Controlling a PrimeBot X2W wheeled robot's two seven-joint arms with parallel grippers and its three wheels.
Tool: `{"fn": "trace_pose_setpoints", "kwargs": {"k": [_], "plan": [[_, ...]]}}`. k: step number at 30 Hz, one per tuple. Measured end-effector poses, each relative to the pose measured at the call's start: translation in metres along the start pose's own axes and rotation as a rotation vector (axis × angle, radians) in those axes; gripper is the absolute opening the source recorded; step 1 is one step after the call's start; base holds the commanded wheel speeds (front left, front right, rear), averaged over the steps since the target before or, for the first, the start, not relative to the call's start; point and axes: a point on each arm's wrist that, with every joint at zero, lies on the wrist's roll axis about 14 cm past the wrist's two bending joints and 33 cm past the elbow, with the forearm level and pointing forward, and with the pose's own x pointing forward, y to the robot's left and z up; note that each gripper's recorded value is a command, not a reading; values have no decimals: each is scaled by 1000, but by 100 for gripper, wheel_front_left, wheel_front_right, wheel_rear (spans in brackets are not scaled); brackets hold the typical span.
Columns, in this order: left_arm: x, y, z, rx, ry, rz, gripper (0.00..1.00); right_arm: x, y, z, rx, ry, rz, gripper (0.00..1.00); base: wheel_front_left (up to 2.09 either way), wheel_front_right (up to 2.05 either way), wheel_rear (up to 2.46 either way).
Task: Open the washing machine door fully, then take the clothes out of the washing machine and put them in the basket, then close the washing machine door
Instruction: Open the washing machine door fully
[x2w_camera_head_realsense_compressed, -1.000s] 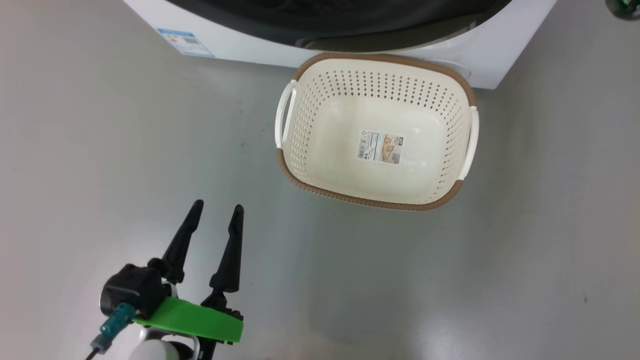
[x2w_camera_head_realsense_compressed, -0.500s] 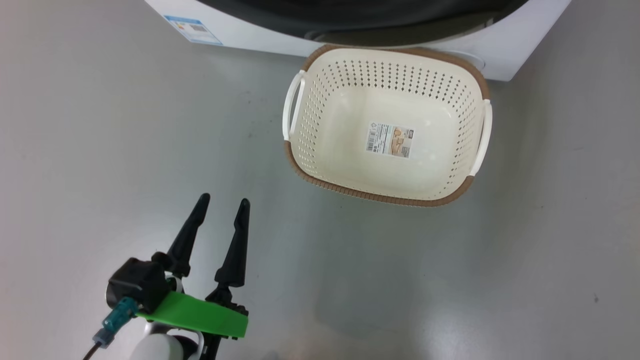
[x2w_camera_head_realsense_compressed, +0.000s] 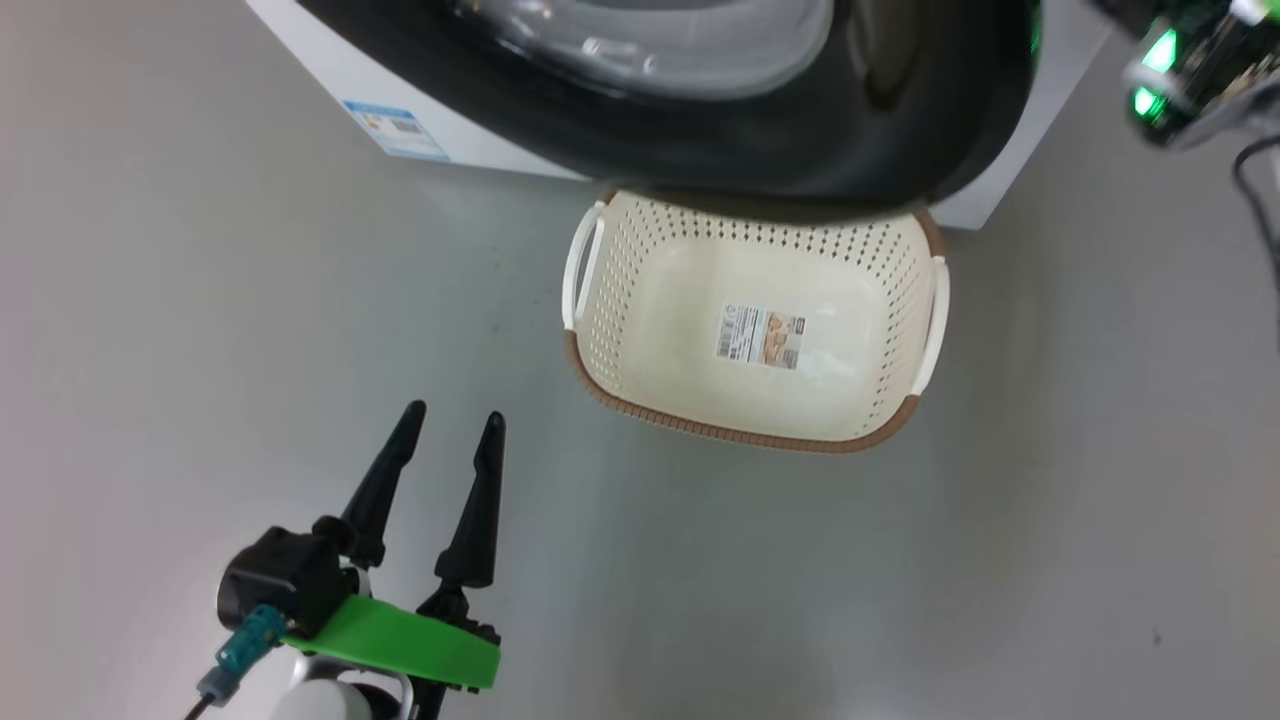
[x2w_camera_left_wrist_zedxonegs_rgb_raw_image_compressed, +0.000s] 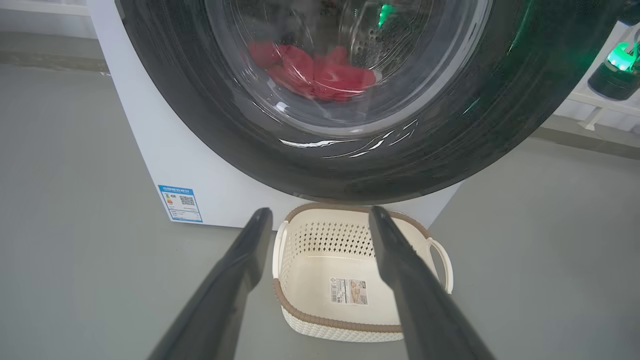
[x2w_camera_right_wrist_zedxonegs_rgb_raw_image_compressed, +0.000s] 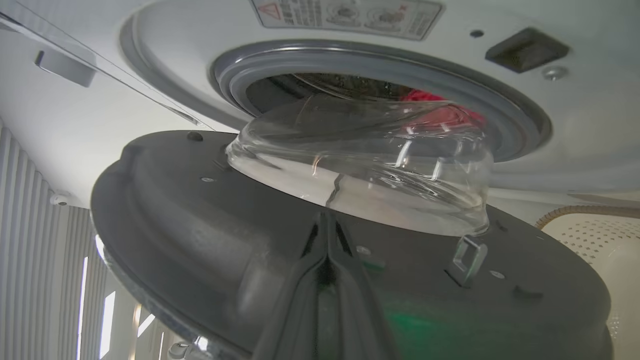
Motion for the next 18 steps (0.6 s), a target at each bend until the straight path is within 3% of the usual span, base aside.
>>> {"fn": "trace_pose_setpoints", "kwargs": {"k": [18], "plan": [[-28,-12,15,-15,-45,-29,100,-18,18,-86,-20,179,-12,0,0,0,0]]}}
